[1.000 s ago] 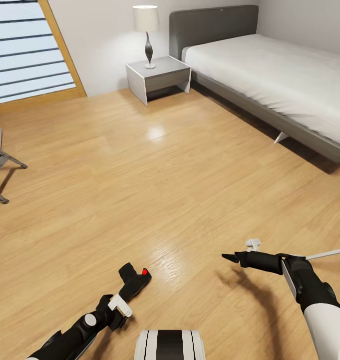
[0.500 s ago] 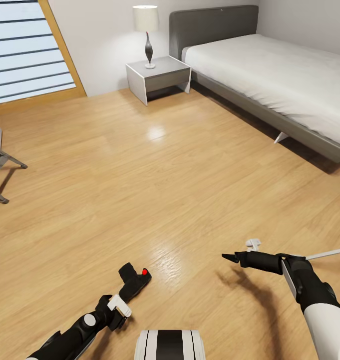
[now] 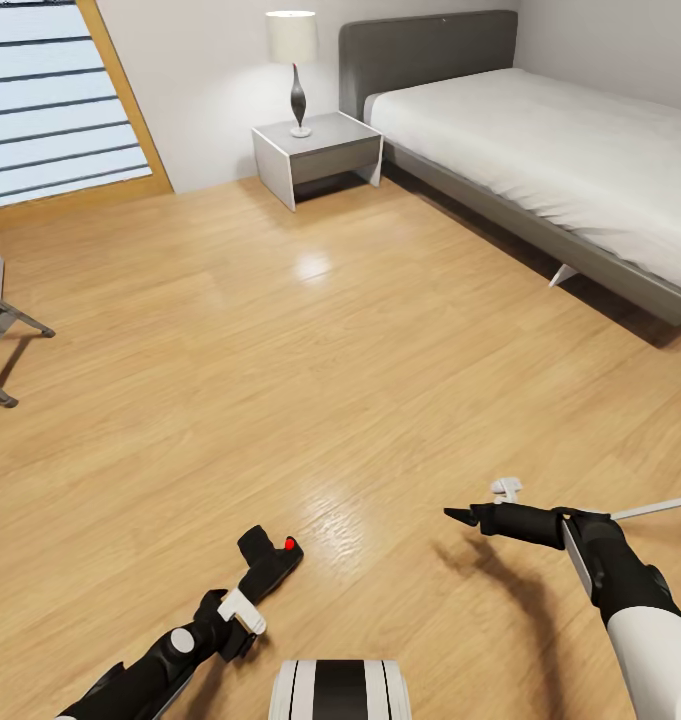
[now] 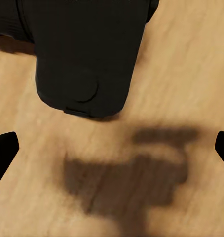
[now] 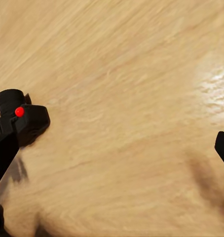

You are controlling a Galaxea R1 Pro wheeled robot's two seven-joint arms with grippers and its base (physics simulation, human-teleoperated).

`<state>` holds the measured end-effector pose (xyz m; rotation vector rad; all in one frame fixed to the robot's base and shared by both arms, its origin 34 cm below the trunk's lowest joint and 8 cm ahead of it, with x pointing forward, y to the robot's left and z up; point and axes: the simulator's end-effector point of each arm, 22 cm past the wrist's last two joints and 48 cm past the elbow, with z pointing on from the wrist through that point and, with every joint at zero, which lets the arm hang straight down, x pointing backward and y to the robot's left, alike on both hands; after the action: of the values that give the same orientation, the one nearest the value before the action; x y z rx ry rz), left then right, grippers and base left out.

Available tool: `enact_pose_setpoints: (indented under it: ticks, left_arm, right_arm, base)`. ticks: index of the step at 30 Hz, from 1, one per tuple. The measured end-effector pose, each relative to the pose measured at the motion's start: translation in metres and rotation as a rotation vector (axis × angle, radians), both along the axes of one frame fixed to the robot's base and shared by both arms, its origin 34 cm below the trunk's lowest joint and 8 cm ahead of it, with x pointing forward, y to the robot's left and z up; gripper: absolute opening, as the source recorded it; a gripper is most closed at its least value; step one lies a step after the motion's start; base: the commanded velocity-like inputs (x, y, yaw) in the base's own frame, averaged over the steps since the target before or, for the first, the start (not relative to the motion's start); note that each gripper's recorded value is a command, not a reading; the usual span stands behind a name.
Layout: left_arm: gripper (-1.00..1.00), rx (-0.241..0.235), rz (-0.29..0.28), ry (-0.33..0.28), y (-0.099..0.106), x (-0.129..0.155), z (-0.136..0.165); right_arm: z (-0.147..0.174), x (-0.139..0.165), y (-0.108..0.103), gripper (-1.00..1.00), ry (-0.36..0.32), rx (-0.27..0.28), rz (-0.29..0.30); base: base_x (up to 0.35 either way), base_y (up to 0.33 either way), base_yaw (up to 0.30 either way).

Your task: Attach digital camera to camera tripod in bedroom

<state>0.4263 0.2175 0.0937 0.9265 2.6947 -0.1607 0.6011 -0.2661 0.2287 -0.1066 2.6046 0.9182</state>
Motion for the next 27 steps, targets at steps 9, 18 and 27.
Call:
enact_pose_setpoints:
  ticks: [9, 18, 27]
  left_arm:
    - [1.00, -0.002, 0.000, 0.001, -0.0021, -0.0004, 0.0000]
    - [1.00, -0.002, 0.000, 0.002, -0.0025, -0.0006, -0.0001]
    - [1.00, -0.003, 0.001, 0.001, -0.0028, -0.0004, 0.0000]
  right_arm:
    - [-0.0007, 0.0002, -0.0018, 1.00, 0.000, -0.007, -0.002]
    - [-0.0008, 0.0002, -0.0015, 1.00, 0.000, -0.007, -0.002]
    - [-0.0008, 0.0003, -0.0019, 1.00, -0.001, -0.007, -0.002]
  base:
    - [0.000, 0.000, 0.000]
    - [0.000, 0.031, 0.000]
    - [0.000, 0.077, 0.000]
